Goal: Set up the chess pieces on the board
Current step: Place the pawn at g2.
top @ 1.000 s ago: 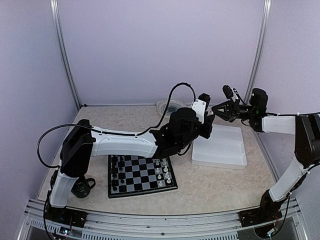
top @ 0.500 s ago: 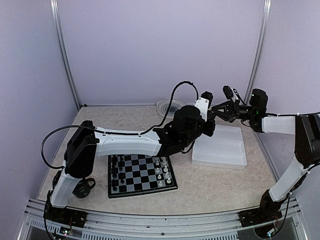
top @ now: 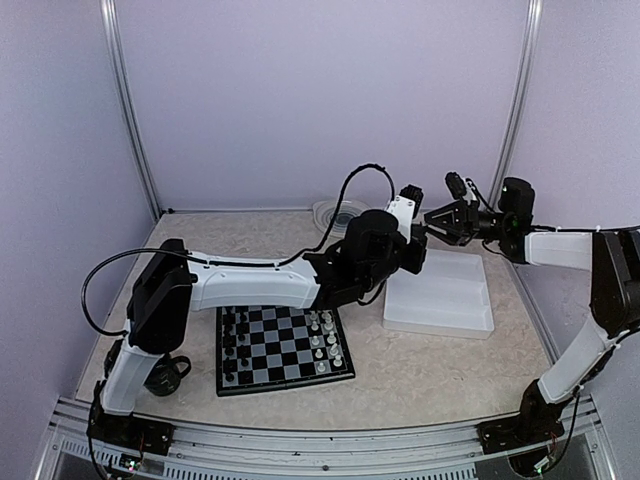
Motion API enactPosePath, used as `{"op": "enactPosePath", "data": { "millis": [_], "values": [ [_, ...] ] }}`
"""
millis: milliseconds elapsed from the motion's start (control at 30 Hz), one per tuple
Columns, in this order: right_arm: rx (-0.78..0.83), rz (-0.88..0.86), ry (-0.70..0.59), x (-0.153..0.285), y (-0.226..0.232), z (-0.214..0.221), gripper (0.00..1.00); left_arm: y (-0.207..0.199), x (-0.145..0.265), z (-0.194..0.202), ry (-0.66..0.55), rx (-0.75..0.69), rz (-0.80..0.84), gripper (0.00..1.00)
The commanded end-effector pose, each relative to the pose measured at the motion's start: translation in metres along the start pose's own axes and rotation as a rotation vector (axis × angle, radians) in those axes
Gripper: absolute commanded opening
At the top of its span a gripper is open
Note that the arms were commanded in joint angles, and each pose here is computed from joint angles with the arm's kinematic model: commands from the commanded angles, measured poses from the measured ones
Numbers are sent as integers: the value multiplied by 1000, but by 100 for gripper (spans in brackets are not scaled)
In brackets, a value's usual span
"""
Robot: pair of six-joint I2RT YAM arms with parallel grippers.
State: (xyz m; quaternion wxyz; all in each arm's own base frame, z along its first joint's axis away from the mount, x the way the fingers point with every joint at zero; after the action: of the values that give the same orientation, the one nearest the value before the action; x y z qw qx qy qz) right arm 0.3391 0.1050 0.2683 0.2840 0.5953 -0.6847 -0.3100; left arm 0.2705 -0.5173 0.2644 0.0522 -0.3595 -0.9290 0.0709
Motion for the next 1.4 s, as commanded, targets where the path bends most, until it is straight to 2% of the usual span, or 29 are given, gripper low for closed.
{"op": "enactPosePath", "data": {
  "millis": [0,67,167,333,400,633,800,1033,1367],
  "values": [
    [129,2,5,19,18,-16,48,17,14,-32,51,-7,23,0],
    [157,28,-5,30,16,-19,50,29,20,-51,125,33,67,0],
    [241,114,-35,55,12,-22,51,59,25,-72,321,163,129,0],
    [338,293,-12,71,2,-10,51,114,45,-63,670,392,203,0],
    [343,326,-7,73,-1,-5,52,131,56,-54,790,439,165,0],
    [370,344,14,73,-7,0,53,178,101,-46,999,538,8,0],
    [357,351,17,73,-12,4,53,194,118,-18,1184,493,-100,0],
    [357,354,18,73,-13,3,53,205,109,18,1279,413,-213,0],
    [367,367,22,74,-10,7,53,210,85,51,1306,398,-203,0]
  ]
}}
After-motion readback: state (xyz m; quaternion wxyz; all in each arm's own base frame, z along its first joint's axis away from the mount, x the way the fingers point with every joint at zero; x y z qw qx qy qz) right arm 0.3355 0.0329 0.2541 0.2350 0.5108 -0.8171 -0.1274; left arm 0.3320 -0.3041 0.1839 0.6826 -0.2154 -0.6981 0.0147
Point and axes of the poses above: each gripper's point midway between its finger pads, its own x axis back along the fingers, its own y axis along the line the jaws close on, z = x × y, the point moved 10 cm from there along x, back along the fingers, and after that the axes turned 5 degrees about x, right-handed, at the moved point
